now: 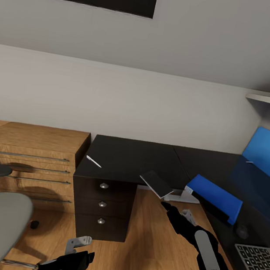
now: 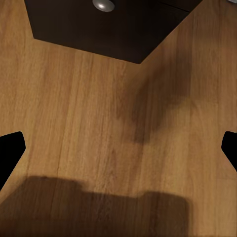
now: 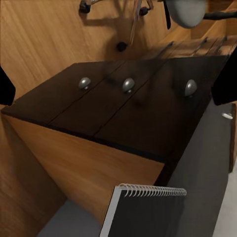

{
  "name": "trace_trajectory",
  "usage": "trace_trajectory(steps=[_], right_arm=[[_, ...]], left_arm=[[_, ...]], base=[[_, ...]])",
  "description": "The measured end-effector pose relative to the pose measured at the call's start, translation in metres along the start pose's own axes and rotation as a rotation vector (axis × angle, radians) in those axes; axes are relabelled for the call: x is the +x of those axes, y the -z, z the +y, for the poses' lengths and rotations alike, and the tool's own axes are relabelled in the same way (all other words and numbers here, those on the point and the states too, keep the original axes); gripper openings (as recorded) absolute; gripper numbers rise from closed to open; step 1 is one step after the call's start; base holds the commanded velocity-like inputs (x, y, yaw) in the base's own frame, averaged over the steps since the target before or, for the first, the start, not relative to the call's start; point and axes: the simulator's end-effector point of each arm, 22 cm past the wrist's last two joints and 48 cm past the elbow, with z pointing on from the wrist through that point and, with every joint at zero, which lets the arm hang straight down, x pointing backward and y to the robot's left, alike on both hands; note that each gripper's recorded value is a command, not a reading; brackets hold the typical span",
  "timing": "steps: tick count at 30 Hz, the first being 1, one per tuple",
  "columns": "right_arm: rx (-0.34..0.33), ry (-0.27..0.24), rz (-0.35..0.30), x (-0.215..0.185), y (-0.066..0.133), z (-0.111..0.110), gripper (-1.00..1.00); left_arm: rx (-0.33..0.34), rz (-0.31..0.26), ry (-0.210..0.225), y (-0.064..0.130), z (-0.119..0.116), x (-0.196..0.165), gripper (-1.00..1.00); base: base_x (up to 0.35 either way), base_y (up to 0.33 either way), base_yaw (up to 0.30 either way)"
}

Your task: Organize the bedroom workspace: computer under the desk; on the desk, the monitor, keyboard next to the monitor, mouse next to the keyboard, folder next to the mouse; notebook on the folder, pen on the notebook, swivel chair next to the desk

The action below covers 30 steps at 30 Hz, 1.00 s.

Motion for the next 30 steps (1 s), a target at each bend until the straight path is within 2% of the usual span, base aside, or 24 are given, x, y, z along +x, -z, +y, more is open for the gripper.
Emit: trace_trajectory(steps=[6, 10, 15, 21, 30], right_arm=[[-0.096, -0.021, 0.009, 0.007, -0.005, -0.002, 1.0], [-0.186, -0.042, 0.01, 0.01, -0.006, -0.006, 1.0], [-0.31, -0.075, -0.021, 0.007, -0.002, -0.005, 1.0], [-0.351, -0.099, -0.054, 0.0, 0.0, -0.014, 1.0], [-0.355, -0.126, -0.094, -0.008, -0.001, -0.035, 1.0]], left_arm=[[0.0, 0.001, -0.001, -0.008, 0.003, 0.007, 1.0], [0.0, 0.001, -0.002, -0.014, 0.005, 0.011, 1.0], [-0.001, 0.001, -0.002, -0.021, 0.008, 0.017, 1.0], [-0.001, 0.002, -0.003, -0.03, 0.012, 0.024, 1.0], [-0.001, 0.004, -0.002, -0.043, 0.017, 0.036, 1.0]], base=[[0.0, 0.0, 0.0], [0.0, 0.0, 0.0], [0.0, 0.0, 0.0], [0.0, 0.0, 0.0], [0.0, 0.0, 0.0]])
